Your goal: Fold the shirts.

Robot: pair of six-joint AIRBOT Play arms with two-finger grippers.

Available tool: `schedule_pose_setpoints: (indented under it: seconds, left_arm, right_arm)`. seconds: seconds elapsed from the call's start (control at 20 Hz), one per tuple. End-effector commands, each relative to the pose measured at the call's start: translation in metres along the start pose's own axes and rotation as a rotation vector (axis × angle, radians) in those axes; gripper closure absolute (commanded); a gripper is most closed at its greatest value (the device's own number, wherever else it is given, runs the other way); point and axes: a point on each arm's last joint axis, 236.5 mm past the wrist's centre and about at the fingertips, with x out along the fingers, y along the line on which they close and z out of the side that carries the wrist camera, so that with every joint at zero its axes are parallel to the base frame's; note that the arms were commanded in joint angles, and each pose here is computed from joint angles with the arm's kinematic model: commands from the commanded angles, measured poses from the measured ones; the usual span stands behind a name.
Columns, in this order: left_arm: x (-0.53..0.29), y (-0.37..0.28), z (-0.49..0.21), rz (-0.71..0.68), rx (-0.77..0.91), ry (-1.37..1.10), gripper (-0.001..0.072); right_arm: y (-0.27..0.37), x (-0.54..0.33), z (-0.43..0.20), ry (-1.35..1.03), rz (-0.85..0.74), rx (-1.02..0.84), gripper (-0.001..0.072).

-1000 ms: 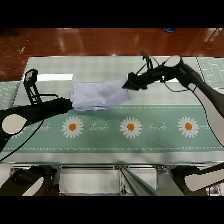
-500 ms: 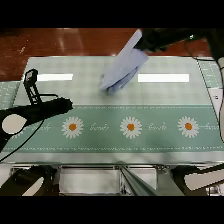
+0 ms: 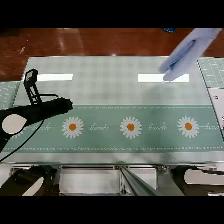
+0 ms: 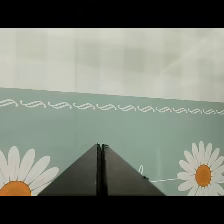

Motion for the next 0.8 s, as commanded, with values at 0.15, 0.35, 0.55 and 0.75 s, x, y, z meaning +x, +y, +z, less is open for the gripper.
schedule_pose_setpoints:
  seconds: [0.15,0.35,0.55,0.75]
  left_arm:
    - [0.000,-0.003,0.000,-0.013,-0.016,0.002,0.0684]
    - [0.000,-0.004,0.000,-0.017,-0.018,0.001,0.0684]
    - [0.000,-0.005,0.004,-0.021,-0.015,-0.015,0.0683]
    - [0.000,-0.005,0.004,-0.021,-0.015,-0.016,0.0684]
  right_arm:
    - [-0.094,-0.099,-0.009,-0.043,-0.242,0.277,0.0694]
    - [-0.144,-0.138,-0.049,-0.032,-0.400,0.396,0.0696]
    - [-0.193,-0.165,-0.106,-0.030,-0.514,0.552,0.0695]
    - [-0.259,-0.205,-0.188,-0.007,-0.718,0.730,0.0695]
